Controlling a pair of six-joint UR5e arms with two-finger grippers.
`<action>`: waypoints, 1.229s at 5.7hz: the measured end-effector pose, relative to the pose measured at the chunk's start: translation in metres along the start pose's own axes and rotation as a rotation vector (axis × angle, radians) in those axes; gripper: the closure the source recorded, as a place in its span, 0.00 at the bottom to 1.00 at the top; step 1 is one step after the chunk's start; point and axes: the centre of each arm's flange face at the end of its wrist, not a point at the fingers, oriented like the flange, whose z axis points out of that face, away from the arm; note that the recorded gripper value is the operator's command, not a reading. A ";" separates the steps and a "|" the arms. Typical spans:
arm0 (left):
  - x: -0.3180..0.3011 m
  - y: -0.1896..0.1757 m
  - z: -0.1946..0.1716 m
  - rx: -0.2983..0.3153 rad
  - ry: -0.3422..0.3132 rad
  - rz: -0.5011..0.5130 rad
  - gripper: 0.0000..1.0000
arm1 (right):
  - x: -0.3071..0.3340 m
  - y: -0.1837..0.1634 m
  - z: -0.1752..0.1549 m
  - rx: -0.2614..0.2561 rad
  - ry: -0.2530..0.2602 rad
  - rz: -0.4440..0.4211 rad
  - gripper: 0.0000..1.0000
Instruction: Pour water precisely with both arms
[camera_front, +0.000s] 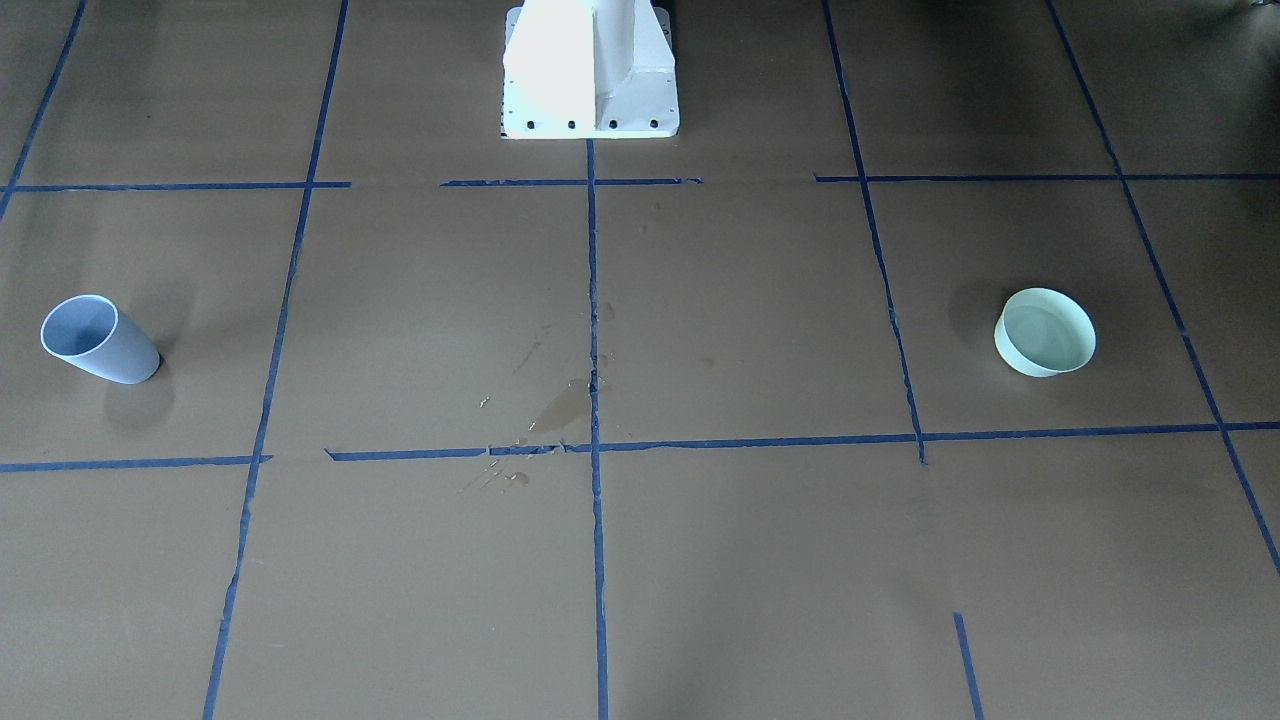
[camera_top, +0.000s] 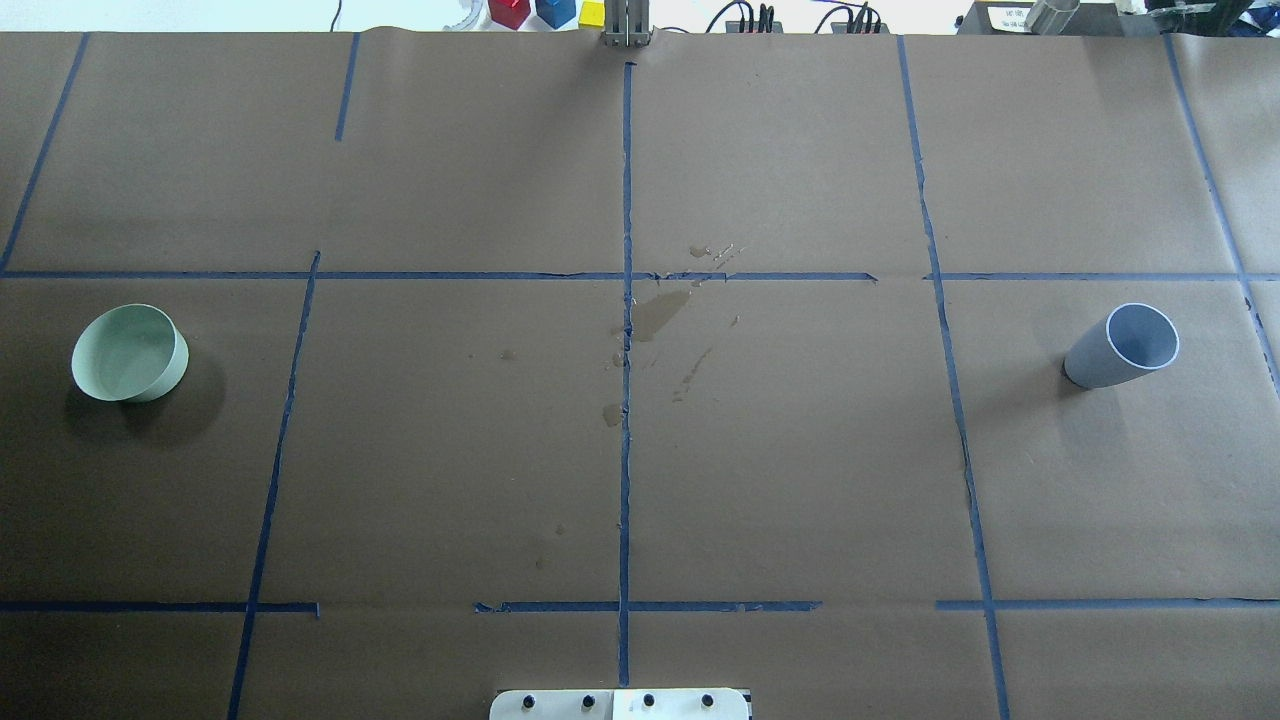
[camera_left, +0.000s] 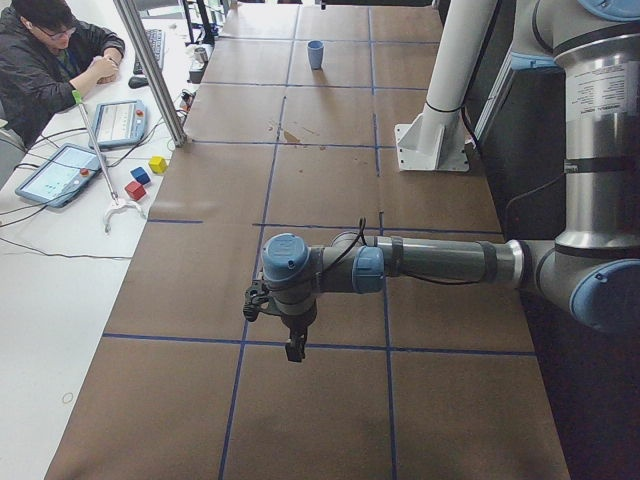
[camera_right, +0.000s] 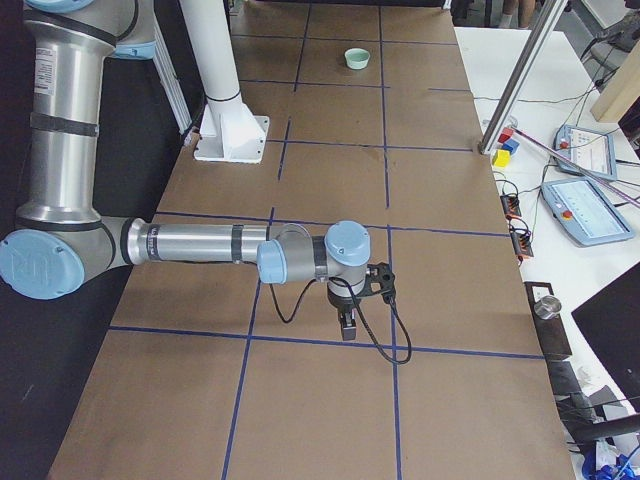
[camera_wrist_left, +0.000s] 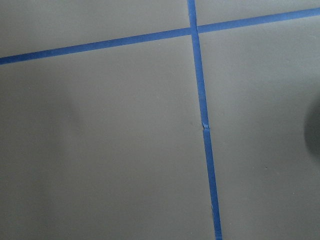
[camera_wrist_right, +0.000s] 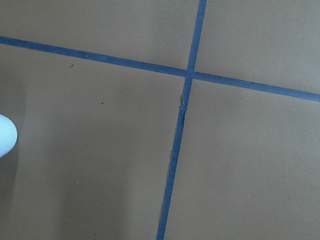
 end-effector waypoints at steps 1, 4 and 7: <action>0.002 0.000 -0.001 0.001 -0.001 0.005 0.00 | -0.001 0.000 0.001 -0.002 0.000 -0.002 0.00; 0.018 -0.021 -0.013 0.027 -0.015 0.045 0.00 | -0.003 -0.002 0.000 0.001 0.001 -0.009 0.00; 0.053 -0.059 -0.035 0.089 -0.014 0.118 0.00 | -0.006 -0.003 -0.002 0.006 0.001 -0.013 0.00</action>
